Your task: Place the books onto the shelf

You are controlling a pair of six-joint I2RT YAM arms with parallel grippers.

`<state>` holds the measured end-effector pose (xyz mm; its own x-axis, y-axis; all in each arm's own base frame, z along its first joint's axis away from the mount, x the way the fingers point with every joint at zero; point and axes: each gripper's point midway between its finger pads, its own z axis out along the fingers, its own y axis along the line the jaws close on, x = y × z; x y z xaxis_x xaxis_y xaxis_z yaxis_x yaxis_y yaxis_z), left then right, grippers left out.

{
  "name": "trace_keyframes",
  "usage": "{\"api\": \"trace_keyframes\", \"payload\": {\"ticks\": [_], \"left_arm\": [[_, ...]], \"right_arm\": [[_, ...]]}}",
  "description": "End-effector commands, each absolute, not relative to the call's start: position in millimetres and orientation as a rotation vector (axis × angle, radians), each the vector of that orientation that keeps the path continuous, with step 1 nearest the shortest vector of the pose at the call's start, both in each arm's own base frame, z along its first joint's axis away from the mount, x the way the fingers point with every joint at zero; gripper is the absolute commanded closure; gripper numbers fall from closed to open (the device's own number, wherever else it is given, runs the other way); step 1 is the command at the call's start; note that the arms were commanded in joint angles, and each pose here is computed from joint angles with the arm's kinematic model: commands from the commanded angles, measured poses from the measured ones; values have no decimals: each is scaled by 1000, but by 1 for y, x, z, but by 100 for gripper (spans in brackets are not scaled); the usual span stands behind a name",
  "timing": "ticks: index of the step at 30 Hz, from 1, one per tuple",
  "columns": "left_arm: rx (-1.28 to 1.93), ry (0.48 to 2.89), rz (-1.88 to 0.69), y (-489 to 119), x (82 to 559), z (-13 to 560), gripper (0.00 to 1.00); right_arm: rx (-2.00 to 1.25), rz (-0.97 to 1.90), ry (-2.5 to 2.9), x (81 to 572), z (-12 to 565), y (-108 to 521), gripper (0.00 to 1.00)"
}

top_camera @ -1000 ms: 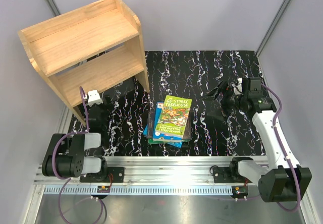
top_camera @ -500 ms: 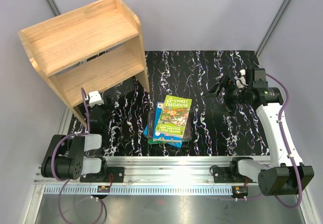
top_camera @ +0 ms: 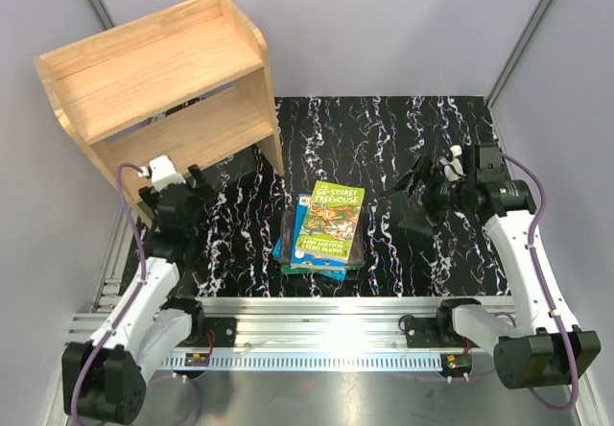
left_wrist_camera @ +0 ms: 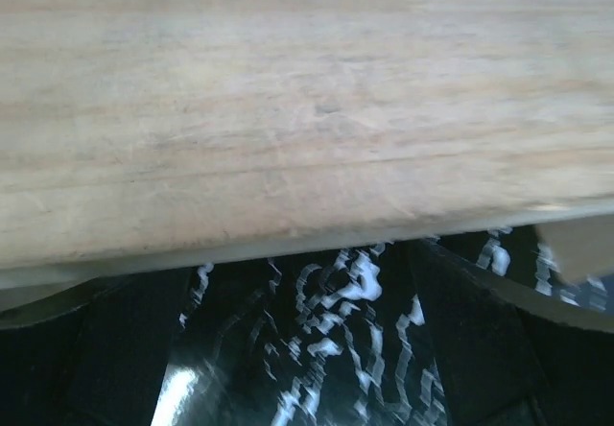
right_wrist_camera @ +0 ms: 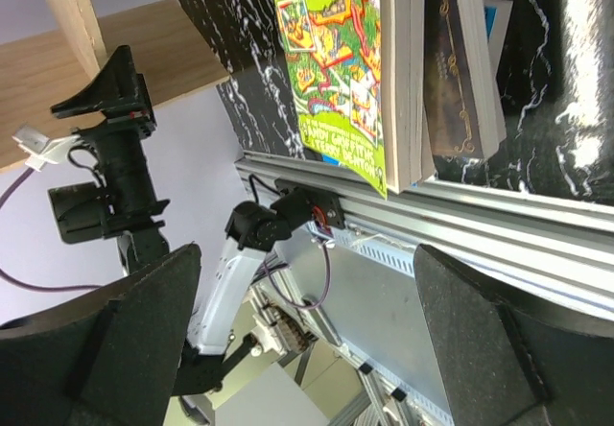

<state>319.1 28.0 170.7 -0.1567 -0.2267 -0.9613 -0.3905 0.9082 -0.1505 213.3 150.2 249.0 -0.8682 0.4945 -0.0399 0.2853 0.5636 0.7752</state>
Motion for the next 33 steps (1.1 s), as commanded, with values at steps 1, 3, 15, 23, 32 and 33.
{"api": "trace_keyframes", "payload": {"ticks": [1, 3, 15, 23, 32, 33], "left_arm": [[-486, 1878, -110, -11, 298, 178, 1], [-491, 1921, -192, -24, 287, 183, 1], [-528, 1994, -411, -55, 204, 217, 1], [-187, 1928, -879, -141, 219, 241, 1], [-45, 2142, -886, -205, 286, 227, 1], [-22, 2135, -885, -211, 293, 233, 1]], "right_arm": [[626, 1292, 2507, 203, 260, 160, 0], [630, 1314, 2502, 198, 258, 162, 0], [670, 1266, 2508, 165, 242, 155, 0], [722, 1233, 2480, 164, 226, 151, 0], [673, 1183, 2459, 223, 209, 152, 0], [662, 1170, 2460, 230, 206, 152, 0]]}}
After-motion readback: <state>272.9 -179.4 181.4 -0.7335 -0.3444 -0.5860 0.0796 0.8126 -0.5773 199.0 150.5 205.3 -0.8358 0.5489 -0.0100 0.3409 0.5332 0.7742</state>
